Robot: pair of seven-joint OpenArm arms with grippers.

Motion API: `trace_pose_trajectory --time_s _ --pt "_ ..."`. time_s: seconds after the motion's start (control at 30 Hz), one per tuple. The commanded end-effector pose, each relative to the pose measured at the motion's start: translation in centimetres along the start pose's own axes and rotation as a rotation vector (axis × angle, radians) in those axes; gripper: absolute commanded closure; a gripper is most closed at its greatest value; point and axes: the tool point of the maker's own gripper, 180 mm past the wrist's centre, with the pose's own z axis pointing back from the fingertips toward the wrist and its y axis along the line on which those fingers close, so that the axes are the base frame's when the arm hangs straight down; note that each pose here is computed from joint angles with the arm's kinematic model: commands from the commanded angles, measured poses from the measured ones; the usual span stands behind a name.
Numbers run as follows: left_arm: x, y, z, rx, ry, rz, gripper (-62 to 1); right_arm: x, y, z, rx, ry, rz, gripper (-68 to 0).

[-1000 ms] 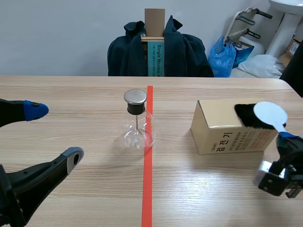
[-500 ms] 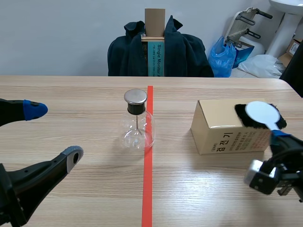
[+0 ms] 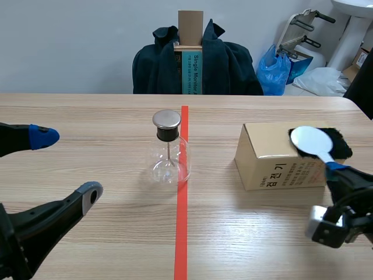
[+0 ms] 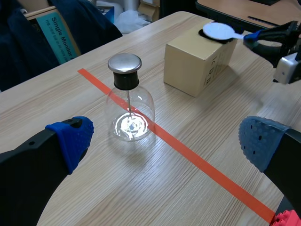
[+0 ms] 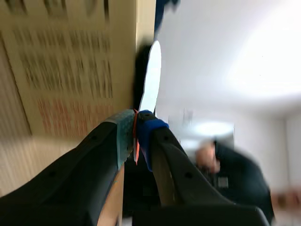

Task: Do the electroscope experiment.
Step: 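Rub the plate on the fur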

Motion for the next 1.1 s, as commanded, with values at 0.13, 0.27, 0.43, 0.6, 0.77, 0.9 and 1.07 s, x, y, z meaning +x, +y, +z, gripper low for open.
trace_pose_trajectory --time_s 0.13,0.27,0.43,0.6,0.77,0.9,1.07 --pt "0.6 0.1 0.0 0.004 -0.025 0.001 -62.3 -4.8 -0.8 0.2 -0.022 0.250 -0.013 -0.8" --pt "0.6 0.1 0.0 0.004 -0.025 0.001 -62.3 -2.2 -0.8 -0.3 -0.021 0.112 -0.014 -0.8" --pt "0.6 0.1 0.0 0.004 -0.025 0.001 -62.3 -1.6 -0.8 -0.4 -0.020 0.076 -0.015 -0.8" --pt "0.6 0.1 0.0 0.004 -0.025 0.001 -62.3 -1.7 -1.0 -0.4 -0.032 0.077 -0.006 -0.8" --pt "0.6 0.1 0.0 0.004 -0.026 0.001 -62.3 -2.4 -2.2 -0.3 -0.083 0.089 0.016 -0.8" --pt "0.6 0.1 0.0 0.004 -0.026 0.000 -62.3 -3.0 -3.7 -0.2 -0.144 0.095 0.048 -0.8" --pt "0.6 0.1 0.0 0.004 -0.026 0.000 -62.3 -4.5 -6.5 -0.3 -0.223 0.132 0.050 -0.8"
